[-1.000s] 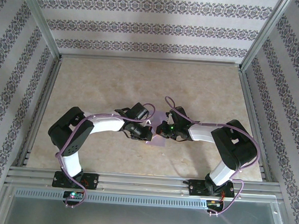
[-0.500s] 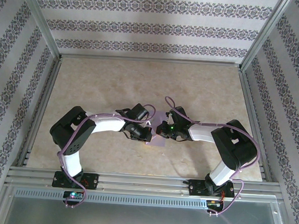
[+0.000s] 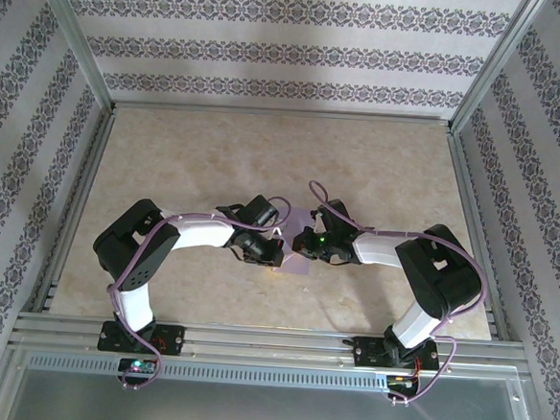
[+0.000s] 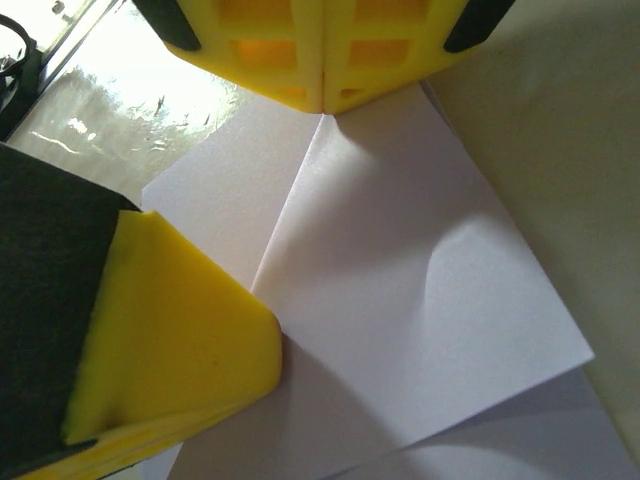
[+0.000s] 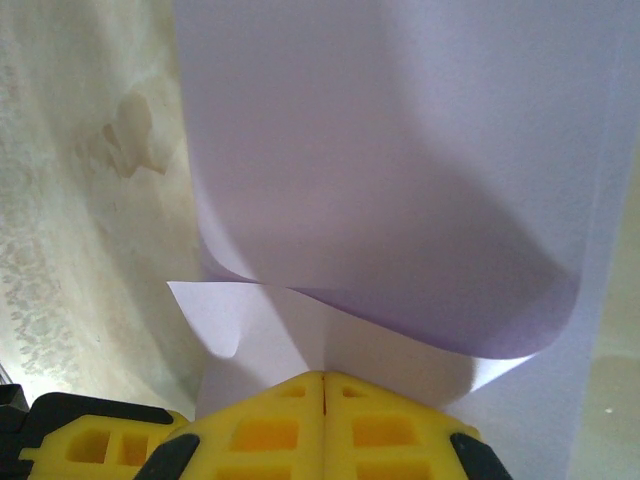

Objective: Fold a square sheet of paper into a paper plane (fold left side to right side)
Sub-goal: Fold the triangle a second time at the center of the table.

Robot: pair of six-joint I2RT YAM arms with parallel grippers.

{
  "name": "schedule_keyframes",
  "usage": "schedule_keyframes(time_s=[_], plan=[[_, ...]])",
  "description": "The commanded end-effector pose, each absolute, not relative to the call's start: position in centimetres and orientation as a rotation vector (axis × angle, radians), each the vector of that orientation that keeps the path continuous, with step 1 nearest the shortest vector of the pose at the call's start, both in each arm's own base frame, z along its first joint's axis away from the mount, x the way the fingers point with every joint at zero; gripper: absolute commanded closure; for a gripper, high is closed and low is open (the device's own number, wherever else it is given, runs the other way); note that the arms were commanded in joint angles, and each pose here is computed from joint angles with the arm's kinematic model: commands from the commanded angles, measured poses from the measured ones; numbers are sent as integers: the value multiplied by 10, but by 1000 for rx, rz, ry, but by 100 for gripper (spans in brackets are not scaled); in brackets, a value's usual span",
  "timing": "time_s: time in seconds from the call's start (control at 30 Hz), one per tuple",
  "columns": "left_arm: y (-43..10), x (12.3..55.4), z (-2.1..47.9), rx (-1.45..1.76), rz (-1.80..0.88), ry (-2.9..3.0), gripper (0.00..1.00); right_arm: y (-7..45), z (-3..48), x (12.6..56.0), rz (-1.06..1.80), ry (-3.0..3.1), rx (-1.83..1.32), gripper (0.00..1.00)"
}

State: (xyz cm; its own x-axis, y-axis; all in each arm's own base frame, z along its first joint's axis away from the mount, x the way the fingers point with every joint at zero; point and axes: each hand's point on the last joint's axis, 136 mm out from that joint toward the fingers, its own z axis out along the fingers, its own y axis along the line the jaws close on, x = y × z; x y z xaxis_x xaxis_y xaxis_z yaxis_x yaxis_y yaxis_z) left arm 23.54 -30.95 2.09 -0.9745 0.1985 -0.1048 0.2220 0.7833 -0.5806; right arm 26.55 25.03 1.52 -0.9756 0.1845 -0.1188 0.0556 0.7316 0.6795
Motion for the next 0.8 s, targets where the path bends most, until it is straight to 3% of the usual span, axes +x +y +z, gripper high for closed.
schedule_keyframes(time_s=[0.0,0.37,0.77], plan=[[-298,224,8,363,-882,2988,100,240,-4,254,994,2830,206,100],[-296,220,3,344,-891,2998,100,245,3,258,1024,2812,180,100],[-291,219,-3,336,-857,3009,100,254,53,265,1119,2685,113,100]])
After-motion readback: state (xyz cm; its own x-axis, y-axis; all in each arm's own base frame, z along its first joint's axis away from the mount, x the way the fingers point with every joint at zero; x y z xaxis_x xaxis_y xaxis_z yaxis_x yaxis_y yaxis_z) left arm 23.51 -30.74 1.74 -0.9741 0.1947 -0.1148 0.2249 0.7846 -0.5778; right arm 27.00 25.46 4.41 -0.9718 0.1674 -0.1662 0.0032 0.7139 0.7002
